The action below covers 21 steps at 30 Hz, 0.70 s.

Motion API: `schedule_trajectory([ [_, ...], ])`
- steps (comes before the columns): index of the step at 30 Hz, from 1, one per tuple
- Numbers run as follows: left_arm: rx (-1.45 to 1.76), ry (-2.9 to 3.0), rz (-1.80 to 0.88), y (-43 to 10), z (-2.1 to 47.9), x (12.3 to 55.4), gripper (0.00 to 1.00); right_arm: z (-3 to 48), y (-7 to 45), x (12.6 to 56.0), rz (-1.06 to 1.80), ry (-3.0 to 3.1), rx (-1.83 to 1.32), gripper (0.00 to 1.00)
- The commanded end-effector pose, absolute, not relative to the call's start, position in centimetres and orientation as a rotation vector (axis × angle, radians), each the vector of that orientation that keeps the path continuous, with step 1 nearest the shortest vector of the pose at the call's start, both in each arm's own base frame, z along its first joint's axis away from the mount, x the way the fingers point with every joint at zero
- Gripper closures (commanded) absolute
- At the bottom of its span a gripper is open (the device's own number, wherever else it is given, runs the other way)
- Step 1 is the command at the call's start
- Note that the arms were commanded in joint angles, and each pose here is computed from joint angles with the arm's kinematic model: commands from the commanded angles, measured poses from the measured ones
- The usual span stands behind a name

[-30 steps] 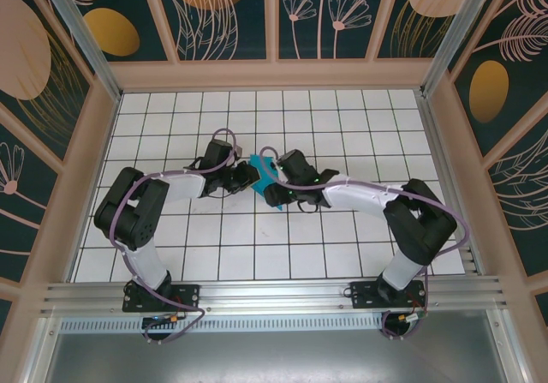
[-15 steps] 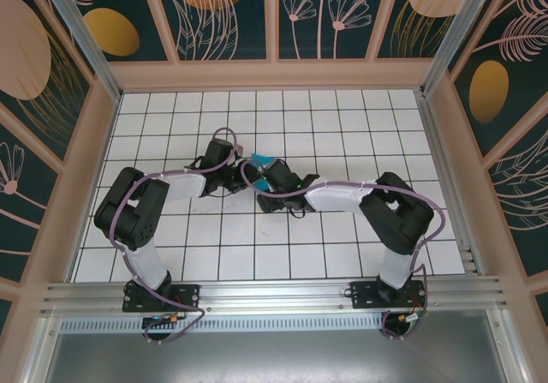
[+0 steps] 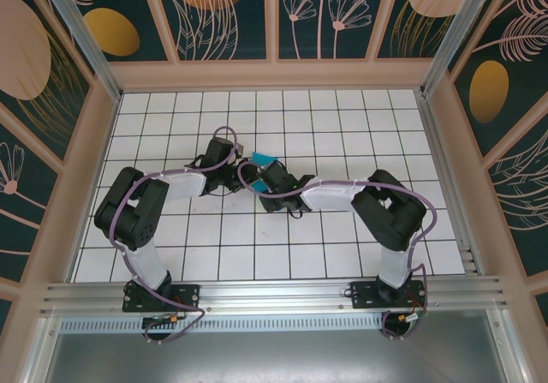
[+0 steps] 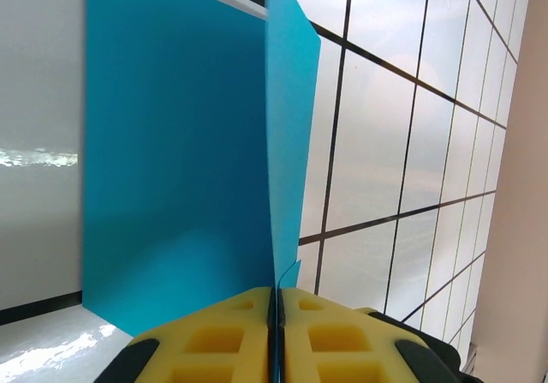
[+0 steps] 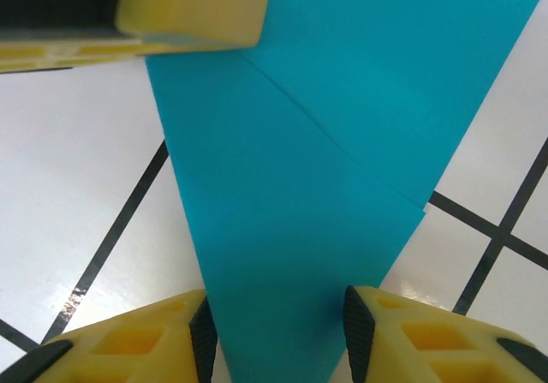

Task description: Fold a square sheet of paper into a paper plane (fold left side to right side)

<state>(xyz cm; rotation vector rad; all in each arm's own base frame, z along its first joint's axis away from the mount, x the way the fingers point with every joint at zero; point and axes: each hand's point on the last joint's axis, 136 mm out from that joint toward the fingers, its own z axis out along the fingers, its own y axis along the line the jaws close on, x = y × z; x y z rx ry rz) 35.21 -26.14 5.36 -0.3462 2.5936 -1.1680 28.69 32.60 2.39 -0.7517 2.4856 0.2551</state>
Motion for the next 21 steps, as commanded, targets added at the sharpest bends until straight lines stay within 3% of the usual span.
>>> schedule_trajectory([
  [1, -0.315, 2.571, -1.187, -26.6, 7.0, 35.4, 0.86, 2.7, 33.4, 29.4, 0.254, 2.463, -0.740, 0.59],
  [8, -0.295, 2.570, -1.142, -26.3, 7.6, 35.6, 0.74, 2.6, 33.1, 29.3, 0.303, 2.482, -0.716, 0.71],
  [12, -0.278, 2.559, -1.098, -25.8, 8.5, 36.2, 0.61, 2.6, 32.9, 29.3, 0.330, 2.487, -0.709, 0.76],
  [21, -0.286, 2.432, -1.093, -22.6, 13.4, 37.9, 0.42, 2.7, 32.7, 29.0, 0.461, 2.502, -0.676, 0.84],
])
